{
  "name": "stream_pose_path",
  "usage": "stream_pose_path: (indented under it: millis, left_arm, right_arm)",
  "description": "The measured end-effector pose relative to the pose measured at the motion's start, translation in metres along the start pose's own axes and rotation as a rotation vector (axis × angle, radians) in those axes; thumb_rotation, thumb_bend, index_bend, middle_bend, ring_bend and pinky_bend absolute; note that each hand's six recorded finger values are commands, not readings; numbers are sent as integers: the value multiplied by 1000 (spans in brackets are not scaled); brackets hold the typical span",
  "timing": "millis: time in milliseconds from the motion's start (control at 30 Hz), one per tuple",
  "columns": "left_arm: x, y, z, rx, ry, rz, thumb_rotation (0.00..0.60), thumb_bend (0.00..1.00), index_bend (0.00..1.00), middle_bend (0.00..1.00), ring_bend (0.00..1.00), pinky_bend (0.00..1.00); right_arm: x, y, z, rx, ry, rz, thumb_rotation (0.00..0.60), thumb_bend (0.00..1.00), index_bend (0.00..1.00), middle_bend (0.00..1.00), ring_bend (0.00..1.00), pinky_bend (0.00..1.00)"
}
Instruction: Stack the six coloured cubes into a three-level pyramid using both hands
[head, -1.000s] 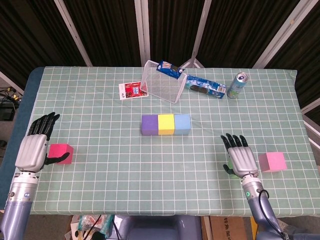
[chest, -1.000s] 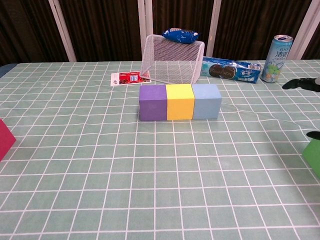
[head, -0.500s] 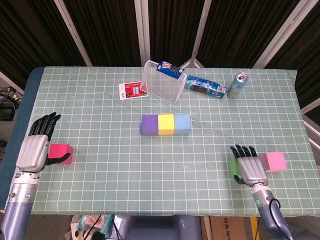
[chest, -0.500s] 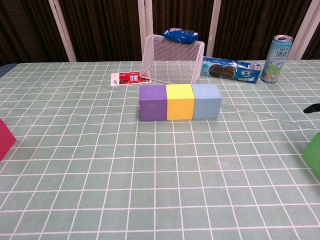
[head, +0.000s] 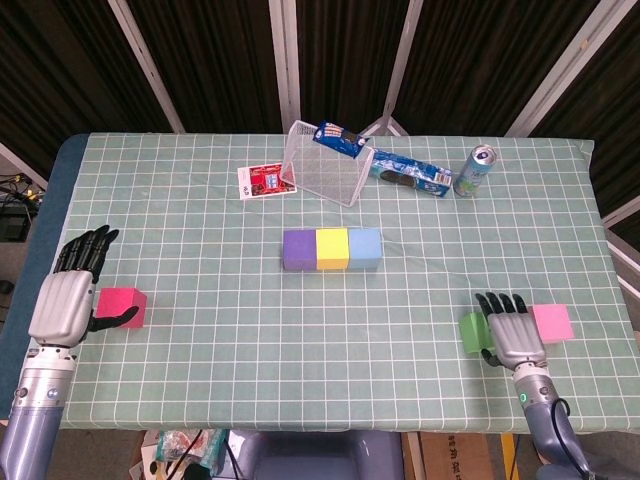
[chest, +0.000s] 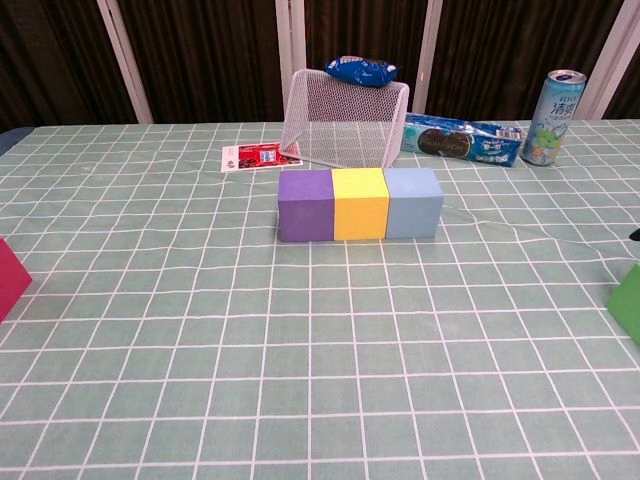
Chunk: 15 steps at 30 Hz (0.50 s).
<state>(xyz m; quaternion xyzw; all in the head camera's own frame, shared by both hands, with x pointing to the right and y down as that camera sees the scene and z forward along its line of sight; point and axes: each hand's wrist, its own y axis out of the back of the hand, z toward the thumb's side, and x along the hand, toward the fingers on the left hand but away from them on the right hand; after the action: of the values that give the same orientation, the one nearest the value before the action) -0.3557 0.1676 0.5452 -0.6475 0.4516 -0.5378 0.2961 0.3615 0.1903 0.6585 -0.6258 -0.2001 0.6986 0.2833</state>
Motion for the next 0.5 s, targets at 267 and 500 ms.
stream_pose_path:
  millis: [267,500]
  left_arm:
    - [1,-1,0,-5,2,-4,600,143,0,22,0,49]
    - [1,-1,1,-11,1,-1,600,143,0,22,0,49]
  right_arm:
    - [-3,-1,4,-1,25,-26,600,324,42,448,283,0]
    - [-6,5,15,-36,52,-60,600,324,42,448,283,0]
